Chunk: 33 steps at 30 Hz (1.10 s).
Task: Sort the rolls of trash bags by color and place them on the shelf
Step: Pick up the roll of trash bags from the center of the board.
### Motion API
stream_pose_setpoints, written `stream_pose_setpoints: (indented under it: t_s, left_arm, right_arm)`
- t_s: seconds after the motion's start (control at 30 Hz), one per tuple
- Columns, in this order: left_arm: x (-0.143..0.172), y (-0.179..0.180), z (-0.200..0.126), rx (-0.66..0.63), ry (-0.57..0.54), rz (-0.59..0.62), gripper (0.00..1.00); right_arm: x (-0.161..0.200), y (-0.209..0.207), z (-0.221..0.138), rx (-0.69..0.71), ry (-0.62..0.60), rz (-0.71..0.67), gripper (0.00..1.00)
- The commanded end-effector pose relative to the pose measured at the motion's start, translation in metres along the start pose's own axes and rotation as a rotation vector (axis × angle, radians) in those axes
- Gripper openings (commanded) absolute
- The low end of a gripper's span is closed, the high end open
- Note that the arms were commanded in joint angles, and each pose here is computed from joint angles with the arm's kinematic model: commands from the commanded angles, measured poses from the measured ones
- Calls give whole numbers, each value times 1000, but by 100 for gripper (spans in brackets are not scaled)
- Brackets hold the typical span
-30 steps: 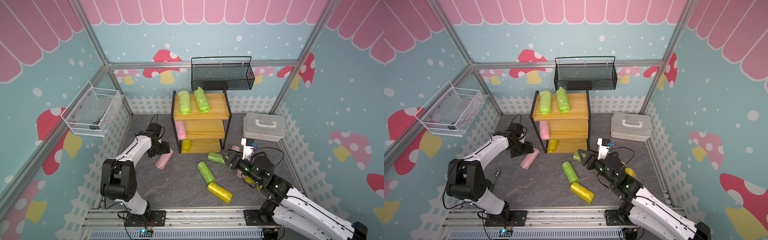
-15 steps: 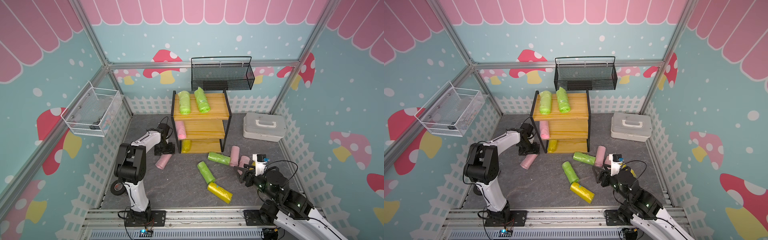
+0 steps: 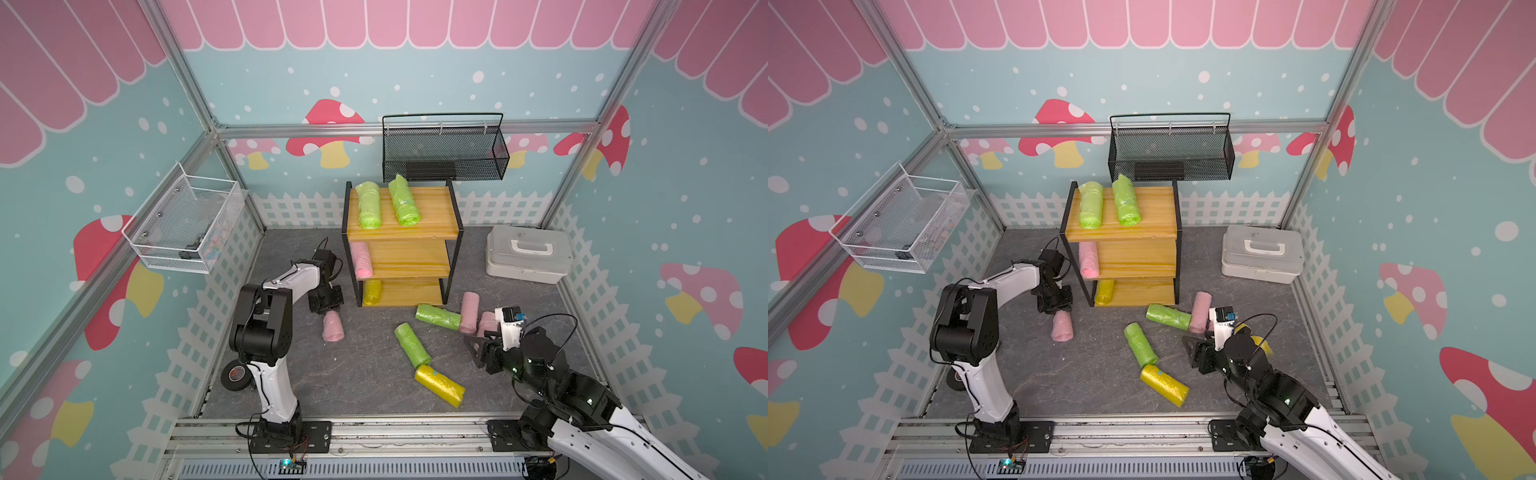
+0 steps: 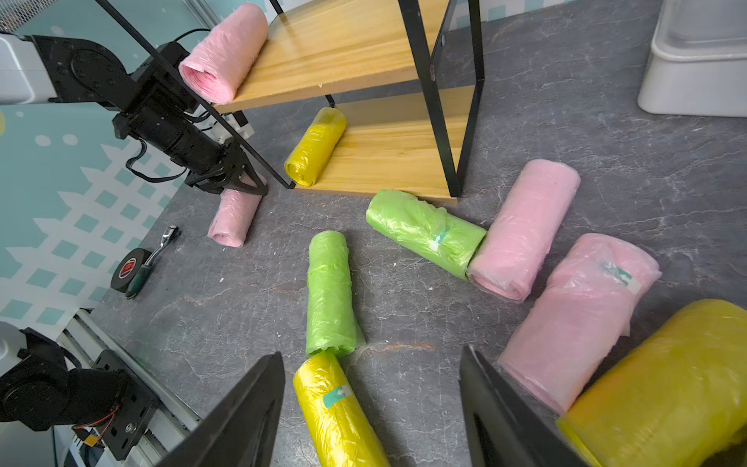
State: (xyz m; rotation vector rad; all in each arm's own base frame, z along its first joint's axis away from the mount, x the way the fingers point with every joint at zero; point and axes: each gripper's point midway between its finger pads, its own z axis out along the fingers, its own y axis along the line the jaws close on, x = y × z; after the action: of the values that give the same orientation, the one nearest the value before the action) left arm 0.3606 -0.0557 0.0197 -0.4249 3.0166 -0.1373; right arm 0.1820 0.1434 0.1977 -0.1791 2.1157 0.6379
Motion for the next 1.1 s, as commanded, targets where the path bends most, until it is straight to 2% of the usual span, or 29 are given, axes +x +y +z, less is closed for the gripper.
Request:
stream_pose_setpoints:
  t_s: [0.0, 0.03, 0.1, 0.17, 0.27, 0.33, 0.43, 0.57, 0.77, 0.93, 1.07]
  left_arm:
    - [31, 10, 10, 11, 66, -94, 0]
    - [35, 10, 4, 29, 53, -108, 0]
    - [42, 5, -14, 93, 13, -129, 0]
    - [51, -4, -35, 180, -31, -151, 0]
    - [66, -18, -76, 315, -109, -175, 0]
    - [81, -28, -100, 395, -152, -183, 0]
    - [101, -41, -126, 495, -191, -201, 0]
    - [121, -51, -148, 589, -232, -235, 0]
    - [133, -66, -172, 704, -247, -281, 0]
    - [135, -77, -186, 726, -263, -285, 0]
    - [141, -86, -187, 735, -246, -267, 0]
  right_arm:
    - [-1, -2, -2, 35, 32, -25, 74]
    - [0, -3, -1, 41, 49, -50, 75]
    - [1, 4, 1, 18, 81, -97, 87]
    - [3, 16, 4, -34, 123, -135, 91]
    - [7, 42, 13, -136, 227, -159, 92]
    - [11, 66, 21, -227, 316, -137, 92]
    - [6, 92, 33, -291, 376, -82, 92]
    - [-11, 130, 35, -369, 342, -85, 94]
    - [-9, 184, 49, -443, 372, -128, 96]
    - [0, 222, 61, -523, 382, -134, 96]
    - [16, 233, 72, -522, 413, -142, 96]
